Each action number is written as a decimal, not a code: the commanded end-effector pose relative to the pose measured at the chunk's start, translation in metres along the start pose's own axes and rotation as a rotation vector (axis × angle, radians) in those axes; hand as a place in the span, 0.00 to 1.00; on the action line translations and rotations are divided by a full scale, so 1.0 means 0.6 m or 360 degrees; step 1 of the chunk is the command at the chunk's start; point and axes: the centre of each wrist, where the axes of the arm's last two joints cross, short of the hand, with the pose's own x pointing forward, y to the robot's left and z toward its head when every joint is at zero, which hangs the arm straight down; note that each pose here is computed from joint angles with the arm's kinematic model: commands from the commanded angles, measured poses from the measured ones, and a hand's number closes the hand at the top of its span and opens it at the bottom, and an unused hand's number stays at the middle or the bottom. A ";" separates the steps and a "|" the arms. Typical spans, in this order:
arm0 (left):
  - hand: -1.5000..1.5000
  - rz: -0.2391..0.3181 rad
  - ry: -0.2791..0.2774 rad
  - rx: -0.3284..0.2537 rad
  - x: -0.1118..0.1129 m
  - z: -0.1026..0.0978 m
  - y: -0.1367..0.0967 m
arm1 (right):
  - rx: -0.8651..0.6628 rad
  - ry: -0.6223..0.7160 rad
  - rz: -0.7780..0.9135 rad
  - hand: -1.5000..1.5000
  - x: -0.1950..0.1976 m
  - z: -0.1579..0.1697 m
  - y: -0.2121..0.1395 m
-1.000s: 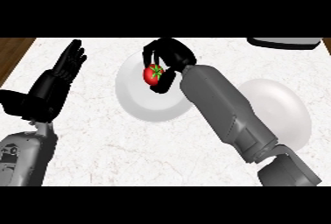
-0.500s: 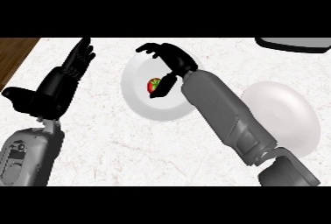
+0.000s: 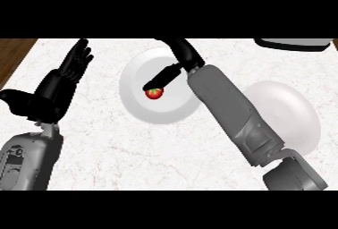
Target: Pick the tomato from the plate and place it in the plate
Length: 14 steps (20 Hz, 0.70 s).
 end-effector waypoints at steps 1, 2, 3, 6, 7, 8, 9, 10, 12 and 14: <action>0.50 -0.0022 0.0034 0.0042 0.014 0.014 0.028 | -0.0073 0.0021 -0.0188 0.00 0.003 -0.007 -0.013; 0.50 -0.0014 -0.0005 0.0035 0.006 0.007 0.028 | -0.0112 0.0038 -0.0216 0.00 0.003 -0.009 -0.017; 0.50 -0.0001 0.0008 0.0080 0.012 0.003 0.020 | -0.0107 0.0016 -0.0231 0.00 -0.001 -0.006 -0.047; 0.50 -0.0028 0.0018 0.0049 -0.005 0.010 0.012 | -0.0174 0.0022 -0.0276 0.00 -0.014 0.003 -0.082; 0.50 -0.0005 0.0038 0.0052 -0.003 0.005 0.027 | -0.0170 0.0013 -0.0285 0.00 -0.023 0.015 -0.119; 0.50 -0.0034 -0.0018 0.0080 -0.002 0.013 0.022 | -0.0161 0.0035 -0.0318 0.00 -0.032 0.023 -0.135; 0.50 -0.0005 0.0019 0.0070 -0.008 0.033 0.029 | -0.0196 0.0002 -0.0322 0.00 -0.048 0.036 -0.144; 0.50 -0.0031 0.0032 0.0083 -0.019 0.024 0.029 | -0.0184 -0.0023 -0.0315 0.00 -0.071 0.057 -0.164; 0.50 0.0004 0.0010 0.0052 0.009 0.008 0.034 | -0.0206 -0.0022 -0.0295 0.00 -0.087 0.070 -0.174; 0.50 -0.0031 0.0003 0.0074 0.009 0.001 0.039 | -0.0161 -0.0048 -0.0275 0.00 -0.061 0.075 -0.239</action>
